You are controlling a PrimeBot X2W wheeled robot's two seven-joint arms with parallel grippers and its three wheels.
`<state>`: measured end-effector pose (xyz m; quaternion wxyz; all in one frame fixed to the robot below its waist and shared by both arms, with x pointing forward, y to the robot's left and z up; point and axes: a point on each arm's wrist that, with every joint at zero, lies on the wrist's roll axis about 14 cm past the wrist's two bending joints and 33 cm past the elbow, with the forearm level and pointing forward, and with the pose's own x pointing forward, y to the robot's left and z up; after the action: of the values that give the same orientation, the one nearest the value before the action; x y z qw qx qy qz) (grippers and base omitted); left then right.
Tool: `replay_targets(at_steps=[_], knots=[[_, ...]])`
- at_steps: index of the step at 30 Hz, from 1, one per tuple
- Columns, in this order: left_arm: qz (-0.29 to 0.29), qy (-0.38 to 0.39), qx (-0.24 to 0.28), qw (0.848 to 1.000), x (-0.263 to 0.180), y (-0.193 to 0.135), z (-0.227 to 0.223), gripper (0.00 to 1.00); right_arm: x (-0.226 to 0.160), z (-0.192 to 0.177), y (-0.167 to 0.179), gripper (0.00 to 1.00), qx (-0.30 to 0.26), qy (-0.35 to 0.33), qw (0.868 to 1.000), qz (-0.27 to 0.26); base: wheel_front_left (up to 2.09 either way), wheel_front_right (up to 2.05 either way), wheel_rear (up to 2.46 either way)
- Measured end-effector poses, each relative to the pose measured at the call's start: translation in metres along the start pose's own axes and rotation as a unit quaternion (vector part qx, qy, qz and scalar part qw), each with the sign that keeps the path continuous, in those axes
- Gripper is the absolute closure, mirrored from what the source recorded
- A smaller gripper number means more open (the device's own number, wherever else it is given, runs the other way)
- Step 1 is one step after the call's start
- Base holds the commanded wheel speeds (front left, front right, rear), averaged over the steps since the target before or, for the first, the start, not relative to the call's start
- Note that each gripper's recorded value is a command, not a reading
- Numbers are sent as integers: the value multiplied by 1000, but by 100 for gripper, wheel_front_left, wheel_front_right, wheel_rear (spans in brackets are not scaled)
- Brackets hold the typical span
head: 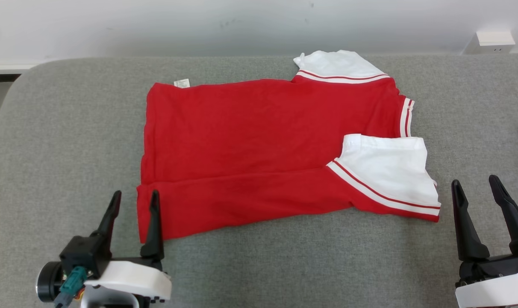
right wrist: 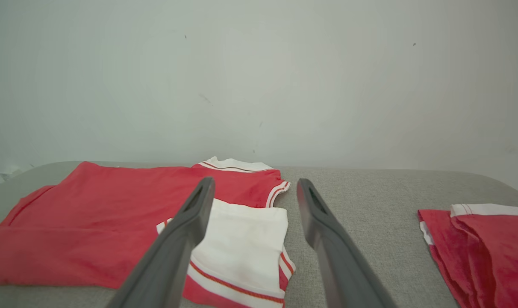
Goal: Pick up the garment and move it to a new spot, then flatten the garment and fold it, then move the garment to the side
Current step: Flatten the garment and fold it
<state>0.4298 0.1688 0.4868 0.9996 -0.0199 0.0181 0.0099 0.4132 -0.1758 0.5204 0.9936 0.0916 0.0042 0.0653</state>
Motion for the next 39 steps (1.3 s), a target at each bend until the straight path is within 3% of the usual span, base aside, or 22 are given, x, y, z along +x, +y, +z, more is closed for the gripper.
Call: replay_targets(at_steps=[10, 19, 26, 27, 29, 30, 31, 39], knots=[[0, 45, -6, 999, -2, 3, -19, 0, 0, -6, -2, 0, 5, 15, 1000, -3, 0, 0, 0], [11, 196, -53, 979, -14, 9, -96, 0, 9, -81, -26, 0, 22, 134, 990, -24, 0, 0, 0], [-5, 250, -85, 965, -12, 3, -115, 0, 18, -133, -20, 0, 35, 223, 974, -8, 0, 0, 0], [-10, 253, -87, 963, -12, 1, -116, 23, 20, -137, -18, 0, 36, 232, 972, -3, 0, 0, 0], [-20, 263, -93, 960, -11, -3, -117, 87, 24, -143, -15, 0, 36, 245, 969, 7, 0, 0, 0], [-23, 264, -92, 960, -11, -3, -116, 100, 25, -145, -14, 55, 39, 249, 968, 9, 0, 0, 0], [-28, 265, -89, 960, -10, -4, -116, 100, 27, -146, -13, 100, 38, 251, 967, 12, 0, 0, 0], [-47, 188, -71, 979, 1, -10, -74, 100, 32, -130, -7, 100, 49, 222, 974, 22, 0, 0, 0]])
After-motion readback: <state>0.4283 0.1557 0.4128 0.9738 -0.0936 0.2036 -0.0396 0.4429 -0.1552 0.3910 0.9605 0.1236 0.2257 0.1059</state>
